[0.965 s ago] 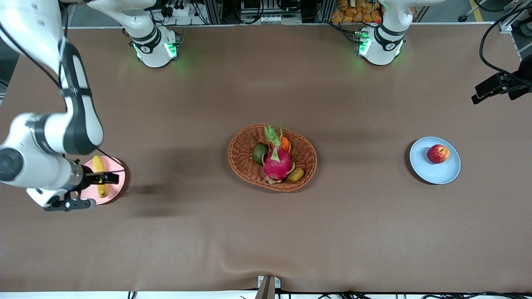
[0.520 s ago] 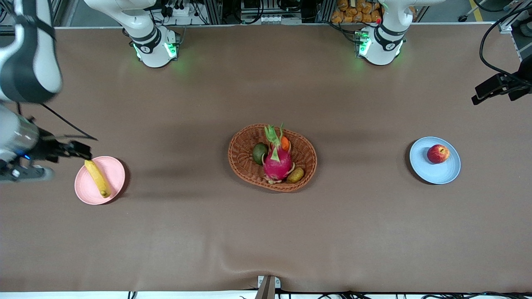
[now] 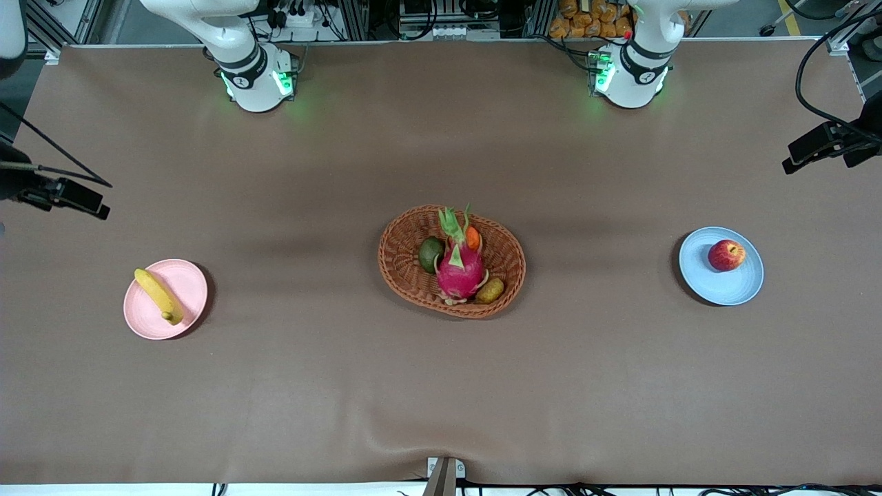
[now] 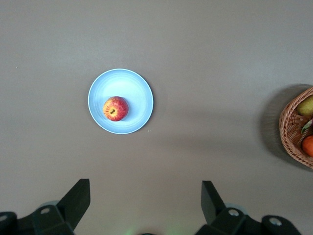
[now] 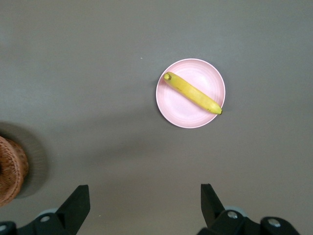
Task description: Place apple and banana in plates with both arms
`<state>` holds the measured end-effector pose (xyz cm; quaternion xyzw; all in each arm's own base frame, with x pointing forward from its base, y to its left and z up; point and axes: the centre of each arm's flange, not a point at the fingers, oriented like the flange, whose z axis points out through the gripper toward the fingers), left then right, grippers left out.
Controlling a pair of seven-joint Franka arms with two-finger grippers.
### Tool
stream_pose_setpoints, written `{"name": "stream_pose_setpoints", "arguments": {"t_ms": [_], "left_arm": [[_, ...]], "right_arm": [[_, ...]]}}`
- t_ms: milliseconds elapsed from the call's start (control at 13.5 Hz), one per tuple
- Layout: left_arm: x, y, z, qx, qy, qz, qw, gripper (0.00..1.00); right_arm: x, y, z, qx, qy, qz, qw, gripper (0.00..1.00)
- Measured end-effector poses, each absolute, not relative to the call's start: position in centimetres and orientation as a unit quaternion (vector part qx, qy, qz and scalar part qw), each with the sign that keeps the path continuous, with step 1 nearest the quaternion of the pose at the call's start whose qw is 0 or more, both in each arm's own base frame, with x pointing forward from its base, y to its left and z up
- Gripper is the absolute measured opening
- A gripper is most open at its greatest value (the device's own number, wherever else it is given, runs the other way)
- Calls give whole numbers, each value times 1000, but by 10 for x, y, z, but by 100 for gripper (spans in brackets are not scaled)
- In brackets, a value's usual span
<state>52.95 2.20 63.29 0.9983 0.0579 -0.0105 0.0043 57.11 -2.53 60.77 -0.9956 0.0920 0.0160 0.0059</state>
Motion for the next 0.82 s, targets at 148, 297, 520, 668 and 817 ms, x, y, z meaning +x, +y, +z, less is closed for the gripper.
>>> {"name": "stream_pose_setpoints", "arguments": {"t_ms": [148,297,520,668,817], "left_arm": [[530,21,633,998,56,-10,4,100],[530,19,633,998,55,-10,4,100],[530,19,633,998,55,-10,4,100],[530,19,633,998,55,-10,4,100],[530,19,633,998,55,-10,4,100]], "right_arm": [[564,-18,621,-997,82,7,7,100],[559,-29,627,-998,55,2,8,100],[549,-57,630,-999,37,0,9,100],[543,-59,634,-999,34,-2,10,100],[540,-57,637,-999,32,-3,10,100]]}}
